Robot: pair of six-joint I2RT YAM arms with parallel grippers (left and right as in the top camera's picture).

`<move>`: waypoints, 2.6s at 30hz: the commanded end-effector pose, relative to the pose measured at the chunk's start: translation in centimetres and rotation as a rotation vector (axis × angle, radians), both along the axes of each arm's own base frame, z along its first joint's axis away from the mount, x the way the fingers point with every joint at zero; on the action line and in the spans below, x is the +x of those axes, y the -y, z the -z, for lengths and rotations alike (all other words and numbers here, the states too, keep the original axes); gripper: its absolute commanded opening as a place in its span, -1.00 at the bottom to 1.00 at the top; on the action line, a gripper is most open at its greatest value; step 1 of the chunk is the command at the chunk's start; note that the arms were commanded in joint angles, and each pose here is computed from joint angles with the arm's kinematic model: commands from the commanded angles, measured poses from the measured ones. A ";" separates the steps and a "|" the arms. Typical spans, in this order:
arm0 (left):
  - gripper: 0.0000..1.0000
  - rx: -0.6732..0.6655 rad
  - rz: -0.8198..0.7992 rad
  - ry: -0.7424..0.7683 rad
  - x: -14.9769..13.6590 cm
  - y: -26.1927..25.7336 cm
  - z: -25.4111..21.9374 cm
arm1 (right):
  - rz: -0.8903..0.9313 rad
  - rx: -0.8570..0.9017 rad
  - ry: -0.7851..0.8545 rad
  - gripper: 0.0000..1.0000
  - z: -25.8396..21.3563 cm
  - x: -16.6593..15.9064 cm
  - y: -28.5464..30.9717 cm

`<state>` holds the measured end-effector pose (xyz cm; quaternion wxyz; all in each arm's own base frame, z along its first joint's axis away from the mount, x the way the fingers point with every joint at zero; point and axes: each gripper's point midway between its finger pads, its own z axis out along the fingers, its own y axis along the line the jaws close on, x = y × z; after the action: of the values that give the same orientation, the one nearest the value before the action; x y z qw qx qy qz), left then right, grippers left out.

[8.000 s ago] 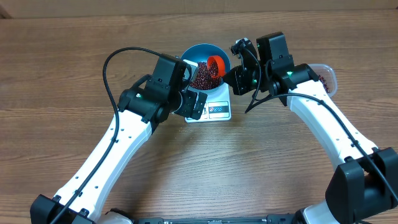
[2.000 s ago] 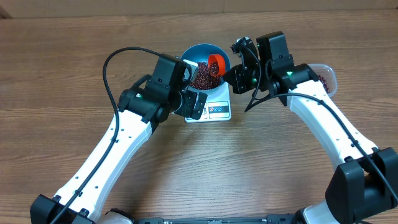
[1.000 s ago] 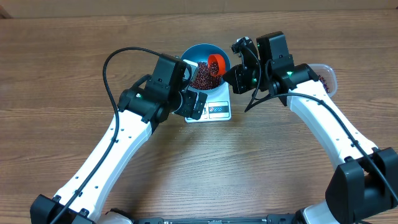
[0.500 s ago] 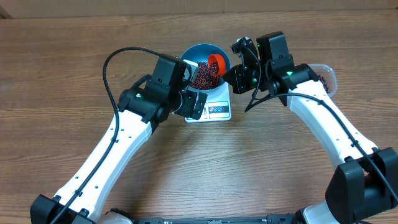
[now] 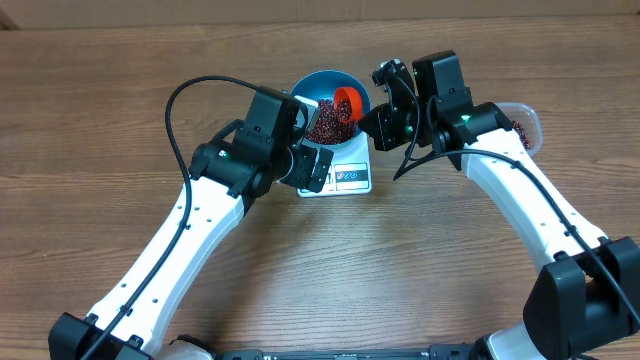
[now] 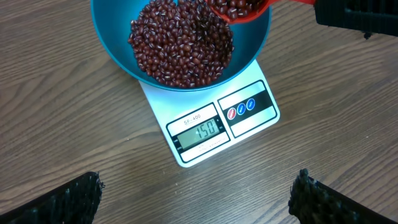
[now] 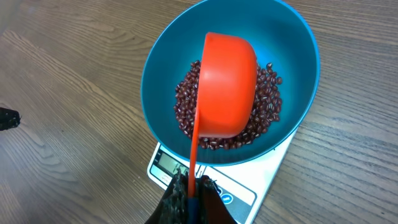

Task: Scoop item into bowl and weigh 150g on scale
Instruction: 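Keep tipping the scoop slowly until the scale reads 150 g, then carry the red scoop right and lower it into the clear bean container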

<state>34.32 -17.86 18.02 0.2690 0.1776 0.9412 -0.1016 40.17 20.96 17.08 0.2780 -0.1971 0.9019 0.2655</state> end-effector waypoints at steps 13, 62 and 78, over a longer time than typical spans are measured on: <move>0.99 -0.003 0.022 0.009 -0.2 0.1 -0.3 | 0.042 0.097 -0.005 -0.93 -2.8 0.4 0.0; 0.99 -0.003 0.022 0.009 -0.2 0.1 -0.3 | 0.853 -0.493 -0.142 -0.93 -0.4 -1.8 29.2; 0.99 -0.003 0.021 0.009 -0.2 0.1 -0.3 | 0.819 -0.527 -0.148 -0.93 -0.2 -2.0 27.9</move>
<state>34.31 -17.86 18.02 0.2688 0.1776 0.9412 -0.1016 37.65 -6.61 15.40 0.2101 0.1259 0.9662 -0.0810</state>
